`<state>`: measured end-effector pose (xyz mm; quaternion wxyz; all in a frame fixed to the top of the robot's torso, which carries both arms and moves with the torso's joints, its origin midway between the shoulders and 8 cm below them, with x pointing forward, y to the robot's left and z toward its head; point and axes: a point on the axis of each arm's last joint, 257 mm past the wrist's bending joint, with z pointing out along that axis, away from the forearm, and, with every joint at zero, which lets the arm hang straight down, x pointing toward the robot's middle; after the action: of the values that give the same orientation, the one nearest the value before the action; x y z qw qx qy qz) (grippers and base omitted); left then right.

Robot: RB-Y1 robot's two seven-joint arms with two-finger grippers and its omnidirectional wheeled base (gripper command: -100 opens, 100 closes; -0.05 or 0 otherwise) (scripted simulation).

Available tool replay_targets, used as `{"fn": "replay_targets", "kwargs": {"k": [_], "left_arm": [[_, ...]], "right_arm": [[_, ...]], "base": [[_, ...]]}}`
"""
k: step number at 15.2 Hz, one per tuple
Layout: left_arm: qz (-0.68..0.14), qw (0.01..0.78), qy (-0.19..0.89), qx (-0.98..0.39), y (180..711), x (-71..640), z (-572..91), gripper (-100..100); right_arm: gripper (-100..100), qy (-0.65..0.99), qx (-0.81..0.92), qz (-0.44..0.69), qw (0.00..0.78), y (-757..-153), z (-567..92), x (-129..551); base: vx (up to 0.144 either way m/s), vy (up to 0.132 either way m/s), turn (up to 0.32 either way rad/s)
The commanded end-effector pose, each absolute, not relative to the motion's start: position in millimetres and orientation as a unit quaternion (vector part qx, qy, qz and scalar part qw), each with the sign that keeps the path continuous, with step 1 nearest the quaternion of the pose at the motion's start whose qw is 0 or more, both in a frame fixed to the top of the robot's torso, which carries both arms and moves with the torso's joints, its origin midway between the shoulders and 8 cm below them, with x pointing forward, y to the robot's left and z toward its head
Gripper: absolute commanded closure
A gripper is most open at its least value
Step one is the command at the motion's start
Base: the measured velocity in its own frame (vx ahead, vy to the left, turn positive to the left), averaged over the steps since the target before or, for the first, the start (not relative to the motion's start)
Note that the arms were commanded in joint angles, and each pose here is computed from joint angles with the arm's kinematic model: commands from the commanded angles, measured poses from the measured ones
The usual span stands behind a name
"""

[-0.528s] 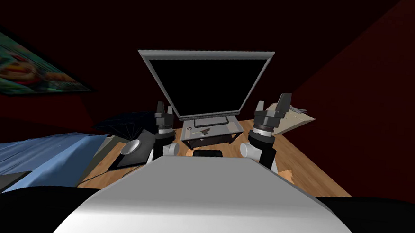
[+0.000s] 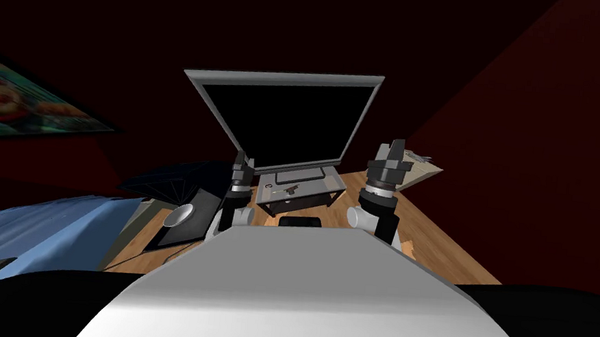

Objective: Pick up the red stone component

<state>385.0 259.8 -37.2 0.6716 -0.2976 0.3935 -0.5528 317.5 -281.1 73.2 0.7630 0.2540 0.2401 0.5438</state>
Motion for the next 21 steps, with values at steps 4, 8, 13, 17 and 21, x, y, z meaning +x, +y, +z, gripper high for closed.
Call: {"fn": "replay_targets", "kwargs": {"k": [4, 8, 13, 17, 21], "left_arm": [[-0.527, 0.649, 0.436, -0.332, 282, 410, -76, -100], [-0.505, 0.633, 0.460, -0.364, 302, 425, -106, -100], [-0.467, 0.608, 0.486, -0.420, 341, 445, -149, -100], [-0.437, 0.587, 0.497, -0.466, 372, 454, -182, -100], [-0.417, 0.574, 0.502, -0.495, 390, 457, -204, -100]], "right_arm": [[0, 0.240, 0.254, 0.544, 0.763, -281, 73, 318], [0, 0.240, 0.254, 0.544, 0.763, -281, 73, 318], [0, 0.240, 0.254, 0.544, 0.763, -281, 73, 318], [0, 0.240, 0.254, 0.544, 0.763, -281, 73, 318], [0, 0.240, 0.254, 0.544, 0.763, -281, 73, 318]], "base": [[-0.013, -0.114, -0.055], [-0.018, -0.143, -0.084], [0.004, -0.149, -0.075], [-0.004, -0.139, -0.072], [0.022, -0.138, -0.063]]}}
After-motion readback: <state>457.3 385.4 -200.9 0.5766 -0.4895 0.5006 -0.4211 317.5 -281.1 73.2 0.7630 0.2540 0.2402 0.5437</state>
